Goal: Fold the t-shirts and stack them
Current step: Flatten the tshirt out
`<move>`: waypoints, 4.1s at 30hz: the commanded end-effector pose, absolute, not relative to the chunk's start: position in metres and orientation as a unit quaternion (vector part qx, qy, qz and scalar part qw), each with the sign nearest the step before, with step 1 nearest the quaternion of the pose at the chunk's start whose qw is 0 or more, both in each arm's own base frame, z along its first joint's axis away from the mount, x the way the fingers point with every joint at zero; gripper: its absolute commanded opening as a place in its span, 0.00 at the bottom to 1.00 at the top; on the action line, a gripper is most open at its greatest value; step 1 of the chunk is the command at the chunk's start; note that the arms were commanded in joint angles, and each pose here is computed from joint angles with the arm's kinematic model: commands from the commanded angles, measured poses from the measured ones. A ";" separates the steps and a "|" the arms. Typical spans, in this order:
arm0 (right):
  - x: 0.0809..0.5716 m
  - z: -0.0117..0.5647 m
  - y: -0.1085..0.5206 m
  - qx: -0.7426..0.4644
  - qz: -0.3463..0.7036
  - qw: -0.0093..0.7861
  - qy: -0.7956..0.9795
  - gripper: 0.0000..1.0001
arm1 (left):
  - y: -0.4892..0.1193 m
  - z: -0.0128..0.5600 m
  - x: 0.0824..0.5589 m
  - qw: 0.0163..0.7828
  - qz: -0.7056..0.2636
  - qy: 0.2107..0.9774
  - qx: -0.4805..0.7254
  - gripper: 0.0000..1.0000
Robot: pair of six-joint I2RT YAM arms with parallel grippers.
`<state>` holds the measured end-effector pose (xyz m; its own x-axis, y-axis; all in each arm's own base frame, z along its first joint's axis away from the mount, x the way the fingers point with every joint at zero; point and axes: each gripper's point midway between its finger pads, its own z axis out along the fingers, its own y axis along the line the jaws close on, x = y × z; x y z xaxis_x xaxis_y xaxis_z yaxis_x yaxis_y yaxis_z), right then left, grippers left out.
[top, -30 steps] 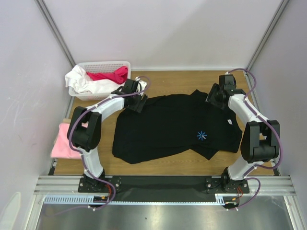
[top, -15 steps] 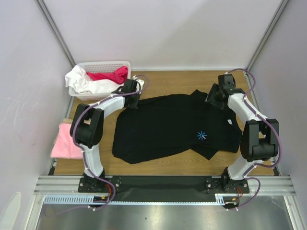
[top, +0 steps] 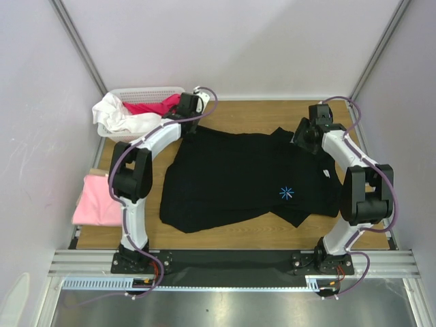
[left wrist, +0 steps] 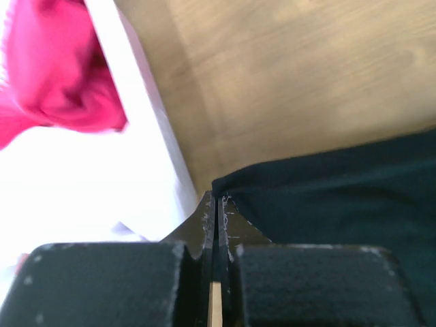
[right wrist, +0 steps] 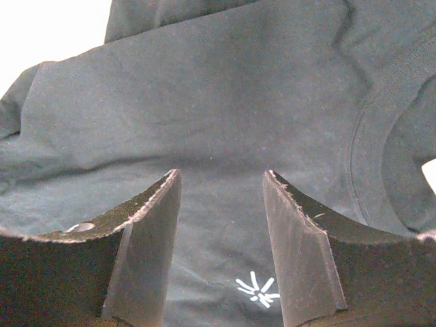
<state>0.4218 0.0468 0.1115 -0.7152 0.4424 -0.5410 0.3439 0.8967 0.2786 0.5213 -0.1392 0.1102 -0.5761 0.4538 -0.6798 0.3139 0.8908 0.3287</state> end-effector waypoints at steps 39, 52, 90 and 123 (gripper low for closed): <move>0.413 0.040 -0.014 0.305 0.020 0.229 0.924 0.55 | -0.228 0.133 0.421 0.374 -0.086 0.913 0.141 0.92; 0.465 0.018 -0.033 0.287 0.034 0.246 0.925 0.53 | -0.217 0.093 0.296 0.304 -0.089 0.948 0.033 0.91; 0.331 0.160 0.039 0.217 0.140 0.325 0.910 0.54 | -0.139 0.032 0.159 0.258 -0.086 0.948 -0.166 0.80; 0.242 0.166 0.317 -0.279 0.302 0.334 0.848 0.53 | -0.144 0.123 0.203 0.309 -0.041 0.937 -0.155 0.00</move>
<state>0.2345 0.3034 0.1668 -0.6763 -0.2712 -0.6849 -0.6531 0.6508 0.3872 0.2096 -0.1636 0.1129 -0.7302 -0.3784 -0.5688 -0.2448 0.9222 -0.2993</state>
